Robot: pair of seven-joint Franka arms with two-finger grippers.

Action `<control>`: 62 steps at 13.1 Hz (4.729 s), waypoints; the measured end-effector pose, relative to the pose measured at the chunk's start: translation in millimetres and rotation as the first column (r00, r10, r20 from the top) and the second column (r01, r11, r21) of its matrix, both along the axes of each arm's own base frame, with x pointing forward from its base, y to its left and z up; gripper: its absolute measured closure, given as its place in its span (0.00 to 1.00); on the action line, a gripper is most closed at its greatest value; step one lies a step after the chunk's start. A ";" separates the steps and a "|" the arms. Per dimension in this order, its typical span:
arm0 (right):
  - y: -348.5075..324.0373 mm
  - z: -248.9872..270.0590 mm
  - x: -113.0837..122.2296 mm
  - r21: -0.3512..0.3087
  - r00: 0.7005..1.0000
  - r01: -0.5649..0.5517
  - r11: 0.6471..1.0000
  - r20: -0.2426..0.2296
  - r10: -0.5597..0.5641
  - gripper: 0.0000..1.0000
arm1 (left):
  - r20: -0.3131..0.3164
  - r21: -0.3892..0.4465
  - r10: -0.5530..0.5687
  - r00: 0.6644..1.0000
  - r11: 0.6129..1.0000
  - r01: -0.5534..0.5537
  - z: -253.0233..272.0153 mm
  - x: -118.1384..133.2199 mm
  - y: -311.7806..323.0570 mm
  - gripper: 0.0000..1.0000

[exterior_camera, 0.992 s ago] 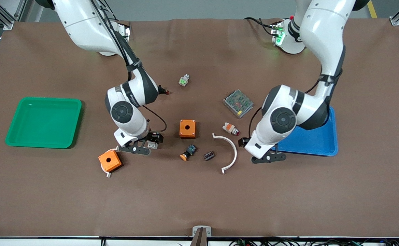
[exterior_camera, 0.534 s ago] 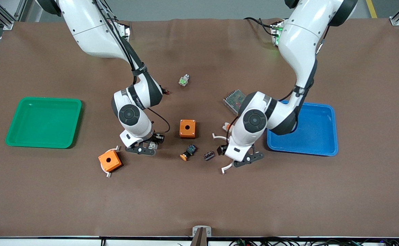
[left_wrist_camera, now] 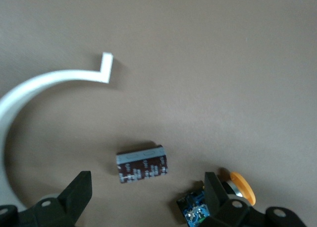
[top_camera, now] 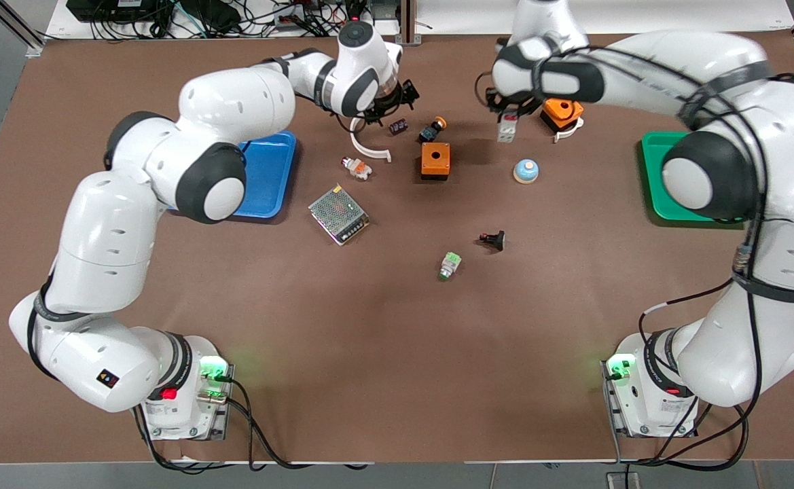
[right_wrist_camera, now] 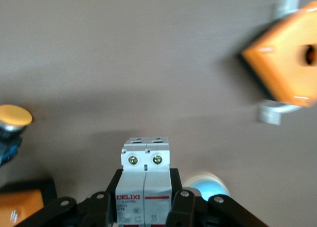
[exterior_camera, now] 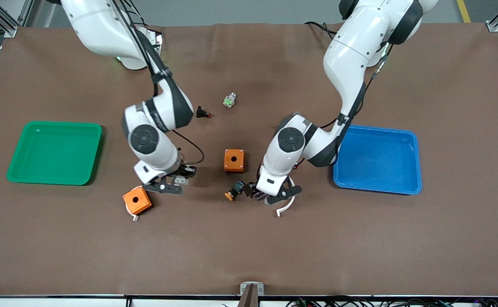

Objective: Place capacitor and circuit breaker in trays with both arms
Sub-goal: 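Carry the breaker to the green tray while the left gripper lifts the capacitor, then lower the breaker into the green tray while the left gripper carries the capacitor, then open the right gripper while the left gripper releases the capacitor in the blue tray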

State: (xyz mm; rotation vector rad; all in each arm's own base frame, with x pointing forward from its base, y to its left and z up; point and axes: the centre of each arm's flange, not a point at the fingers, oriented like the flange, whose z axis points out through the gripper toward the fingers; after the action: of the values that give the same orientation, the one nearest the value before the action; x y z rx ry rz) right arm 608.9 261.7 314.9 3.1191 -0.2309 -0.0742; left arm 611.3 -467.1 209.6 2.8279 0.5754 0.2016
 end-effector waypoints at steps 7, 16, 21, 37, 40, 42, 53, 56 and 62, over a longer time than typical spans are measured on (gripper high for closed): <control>-169.8 84.4 -4.5 -0.099 0.992 -0.078 0.992 -0.106 0.067 0.60 | 0.010 0.055 -0.030 1.000 0.998 0.029 -37.4 -3.0 -3.0 0.00; -407.2 27.1 -54.5 -0.018 0.945 -0.319 0.948 -0.081 0.317 0.60 | 0.056 0.099 -0.041 0.998 0.995 0.035 -32.9 1.6 -3.2 0.45; -441.5 -17.7 -90.1 -0.005 0.940 -0.335 0.942 -0.072 0.334 0.60 | 0.060 0.120 0.027 0.998 0.992 -0.034 17.4 41.4 41.5 0.45; -440.3 -87.3 -88.8 -0.017 0.936 -0.348 0.937 -0.061 0.346 0.22 | -0.563 -0.053 -0.469 0.680 0.842 0.537 17.6 25.9 414.1 0.45; -437.4 -64.5 -77.3 -0.014 0.933 -0.355 0.935 -0.062 0.353 0.00 | -0.542 -0.059 -0.484 0.687 0.837 0.544 -1.5 7.3 419.9 0.45; -424.6 -18.4 -58.2 -0.014 0.925 -0.376 0.926 -0.055 0.375 0.00 | -0.540 -0.060 -0.494 0.682 0.830 0.554 -17.9 -2.5 411.4 0.45; -253.0 241.2 -8.3 0.039 0.975 -0.210 0.977 -0.062 0.212 0.00 | -0.414 0.044 -0.446 0.794 0.861 0.507 44.5 29.4 378.6 0.00; -244.3 289.4 -30.6 0.052 0.987 -0.158 0.986 0.000 0.158 0.00 | -0.314 0.123 -0.366 0.876 0.899 0.420 127.8 37.8 381.0 0.00; -276.8 326.0 -78.6 0.054 0.994 -0.097 0.994 0.061 0.093 0.00 | -0.207 0.216 -0.316 0.926 0.908 0.358 276.0 16.8 385.6 0.00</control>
State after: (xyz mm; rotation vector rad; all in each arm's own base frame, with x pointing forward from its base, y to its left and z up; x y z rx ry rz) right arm 530.3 -15.0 640.8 3.1857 -0.0822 0.0112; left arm 628.1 -81.5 485.5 3.1527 0.0818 -0.0339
